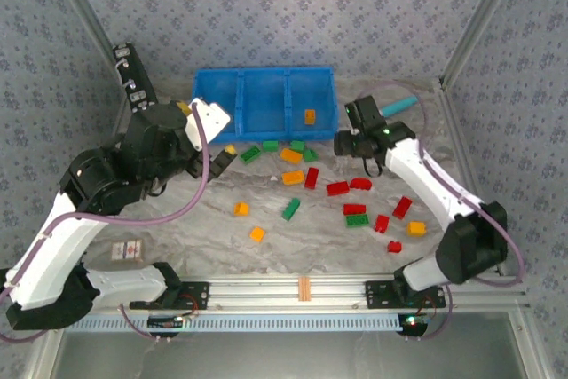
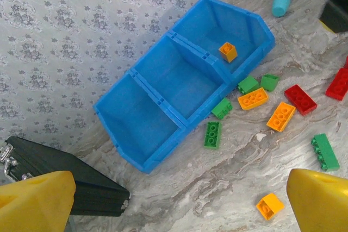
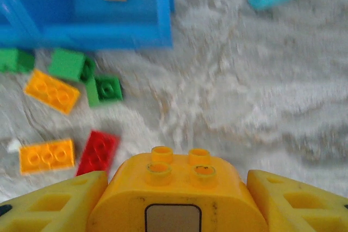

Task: Sort the legos into containers by color
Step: Place the lego in the container.

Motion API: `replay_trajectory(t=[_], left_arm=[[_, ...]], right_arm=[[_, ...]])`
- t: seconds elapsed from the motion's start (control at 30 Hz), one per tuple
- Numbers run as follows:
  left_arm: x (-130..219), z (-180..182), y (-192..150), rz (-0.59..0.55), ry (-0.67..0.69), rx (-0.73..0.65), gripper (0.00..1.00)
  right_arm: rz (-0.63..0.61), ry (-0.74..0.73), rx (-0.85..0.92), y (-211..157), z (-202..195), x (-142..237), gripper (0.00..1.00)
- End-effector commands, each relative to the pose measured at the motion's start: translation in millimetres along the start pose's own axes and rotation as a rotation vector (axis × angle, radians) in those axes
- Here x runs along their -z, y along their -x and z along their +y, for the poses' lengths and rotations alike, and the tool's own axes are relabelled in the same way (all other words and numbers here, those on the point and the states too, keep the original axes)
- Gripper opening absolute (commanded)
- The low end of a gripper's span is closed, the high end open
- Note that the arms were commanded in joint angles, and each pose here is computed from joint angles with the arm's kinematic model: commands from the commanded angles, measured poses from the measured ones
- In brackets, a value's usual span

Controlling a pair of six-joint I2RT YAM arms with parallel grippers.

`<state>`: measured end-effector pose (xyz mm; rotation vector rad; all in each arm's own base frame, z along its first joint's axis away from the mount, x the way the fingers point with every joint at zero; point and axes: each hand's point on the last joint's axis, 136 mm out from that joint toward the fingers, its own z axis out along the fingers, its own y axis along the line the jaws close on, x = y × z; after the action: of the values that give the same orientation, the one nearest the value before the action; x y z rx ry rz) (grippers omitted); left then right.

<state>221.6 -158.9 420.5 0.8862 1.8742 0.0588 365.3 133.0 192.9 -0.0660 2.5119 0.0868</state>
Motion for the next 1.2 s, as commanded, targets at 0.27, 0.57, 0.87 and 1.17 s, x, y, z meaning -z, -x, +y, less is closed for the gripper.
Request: replay_trajectory(t=[0.27,0.57,0.87,1.17], left_arm=[[6.0,11.2,-0.6,-0.025,0.063,-0.032,1.00],[-0.9,9.7,-2.0,0.002,0.068,-0.055,1.00],[-8.8,6.5,-0.9,0.020,0.066,-0.069,1.00],[-8.7,6.4,1.2,0.016,0.063,-0.066,1.00]], right_arm=[[-0.078,0.018,0.120,102.4,47.6,-75.6,0.48],[-0.021,0.031,0.133,115.7,59.4,-155.2,0.48],[-0.030,0.062,0.128,132.3,63.8,-176.1,0.51],[-0.057,0.096,0.162,139.5,74.1,-156.0,0.60]])
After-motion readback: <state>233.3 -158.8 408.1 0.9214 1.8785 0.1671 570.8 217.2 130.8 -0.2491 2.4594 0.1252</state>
